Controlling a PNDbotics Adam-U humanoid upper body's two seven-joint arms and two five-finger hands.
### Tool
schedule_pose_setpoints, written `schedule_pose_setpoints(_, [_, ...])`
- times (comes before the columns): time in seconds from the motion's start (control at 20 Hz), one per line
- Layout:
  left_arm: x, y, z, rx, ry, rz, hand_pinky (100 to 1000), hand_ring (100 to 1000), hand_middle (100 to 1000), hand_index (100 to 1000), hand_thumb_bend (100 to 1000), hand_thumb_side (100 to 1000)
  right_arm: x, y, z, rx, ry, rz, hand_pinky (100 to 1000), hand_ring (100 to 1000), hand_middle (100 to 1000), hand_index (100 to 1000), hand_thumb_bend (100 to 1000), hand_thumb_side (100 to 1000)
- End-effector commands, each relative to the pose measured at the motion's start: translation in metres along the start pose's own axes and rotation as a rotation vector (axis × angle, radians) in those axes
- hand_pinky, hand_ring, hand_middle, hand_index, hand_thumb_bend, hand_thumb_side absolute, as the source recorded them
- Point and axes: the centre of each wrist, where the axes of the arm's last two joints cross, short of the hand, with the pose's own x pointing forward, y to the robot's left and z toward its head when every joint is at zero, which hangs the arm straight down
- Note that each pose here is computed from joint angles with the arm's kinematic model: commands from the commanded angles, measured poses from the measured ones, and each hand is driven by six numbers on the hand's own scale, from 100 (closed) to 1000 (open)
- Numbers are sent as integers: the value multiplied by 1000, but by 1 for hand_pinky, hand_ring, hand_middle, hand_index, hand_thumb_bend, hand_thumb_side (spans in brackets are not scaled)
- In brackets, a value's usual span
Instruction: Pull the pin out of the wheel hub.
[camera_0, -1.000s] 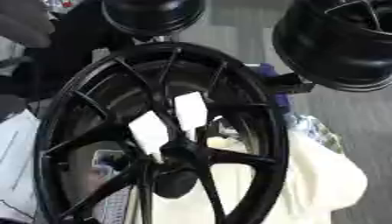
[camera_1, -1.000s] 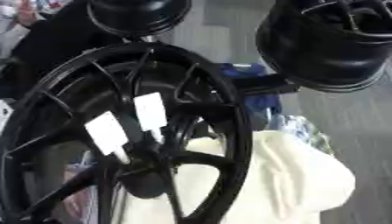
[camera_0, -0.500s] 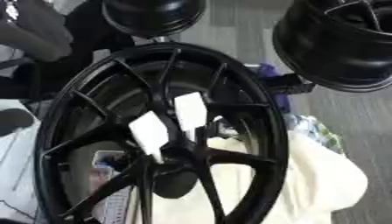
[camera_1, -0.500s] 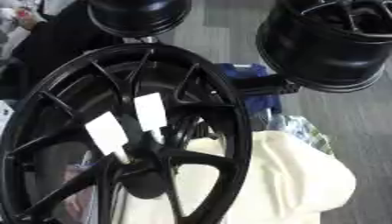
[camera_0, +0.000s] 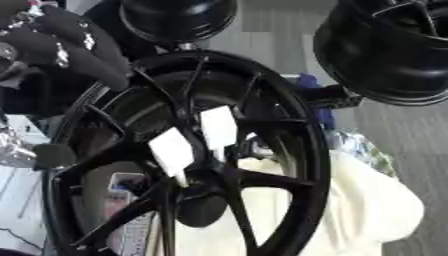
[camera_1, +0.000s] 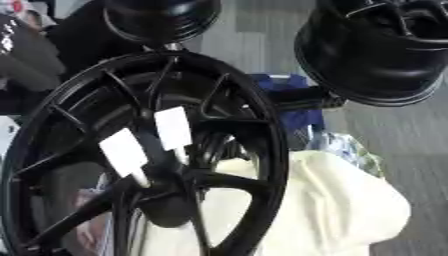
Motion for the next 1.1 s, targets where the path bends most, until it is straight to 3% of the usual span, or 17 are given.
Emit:
schedule_pose_setpoints(0.05, [4,6,-12,-143,-54,-26,838,806,727,878,408,374,9,-2,-11,-68,-14,30,442,616,641,805,367,282])
schedule_pose_setpoints(0.65, [9,15,-50,-243,-33,104,827,792,701,845,380,368,9,-2,-11,-69,-33,42,453,619,640,804,374,273])
schedule_pose_setpoints(1.1, [12,16,-64,-277,30,123,812,775,684,841,372,344,9,-2,-11,-70,-34,42,453,619,640,803,373,274])
